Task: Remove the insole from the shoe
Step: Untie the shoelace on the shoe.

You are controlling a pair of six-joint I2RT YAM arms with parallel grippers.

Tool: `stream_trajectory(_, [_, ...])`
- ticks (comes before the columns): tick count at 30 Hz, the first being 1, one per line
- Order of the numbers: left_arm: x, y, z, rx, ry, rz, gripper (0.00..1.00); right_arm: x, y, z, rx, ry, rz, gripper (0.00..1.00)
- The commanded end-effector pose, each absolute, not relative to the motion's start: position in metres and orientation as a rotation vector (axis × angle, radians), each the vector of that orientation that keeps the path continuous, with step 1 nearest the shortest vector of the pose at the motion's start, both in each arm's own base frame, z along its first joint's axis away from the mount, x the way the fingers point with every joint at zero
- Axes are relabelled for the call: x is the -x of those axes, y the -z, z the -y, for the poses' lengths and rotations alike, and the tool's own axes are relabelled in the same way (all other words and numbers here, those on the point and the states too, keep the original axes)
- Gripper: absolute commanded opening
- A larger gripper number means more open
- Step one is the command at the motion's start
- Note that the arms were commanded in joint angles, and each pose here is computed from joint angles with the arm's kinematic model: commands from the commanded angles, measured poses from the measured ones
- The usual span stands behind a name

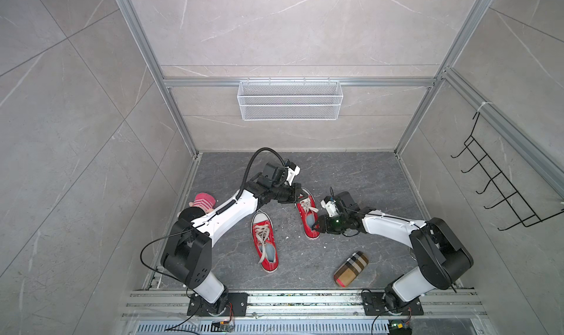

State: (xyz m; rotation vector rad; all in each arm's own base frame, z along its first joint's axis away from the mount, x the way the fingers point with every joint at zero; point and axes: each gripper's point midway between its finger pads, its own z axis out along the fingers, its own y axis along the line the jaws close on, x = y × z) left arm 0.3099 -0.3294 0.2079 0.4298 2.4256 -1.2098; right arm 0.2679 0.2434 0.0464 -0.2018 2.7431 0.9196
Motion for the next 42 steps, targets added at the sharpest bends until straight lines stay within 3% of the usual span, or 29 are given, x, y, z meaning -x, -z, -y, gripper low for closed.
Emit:
stream_trajectory(1, [-0.317,-0.228,0.332,-0.463,1.19,-2.366,0.0,-0.252,-0.047,-0.255,0.177,-0.975,-2.75,0.56])
stream_trajectory(25, [-0.379,-0.296,0.298,-0.437,1.054,-2.213,0.0,-0.237,-0.021,-0.229,0.141,-0.802,-2.81,0.54])
stream_trajectory(36, [-0.367,-0.277,0.3,-0.458,1.114,-2.242,0.0,-0.269,-0.101,-0.242,0.496,-0.78,-2.501,0.62])
stream_trajectory(42, [-0.364,-0.281,0.295,-0.446,1.089,-2.235,0.0,-0.297,-0.122,-0.255,0.579,-0.83,-2.437,0.58])
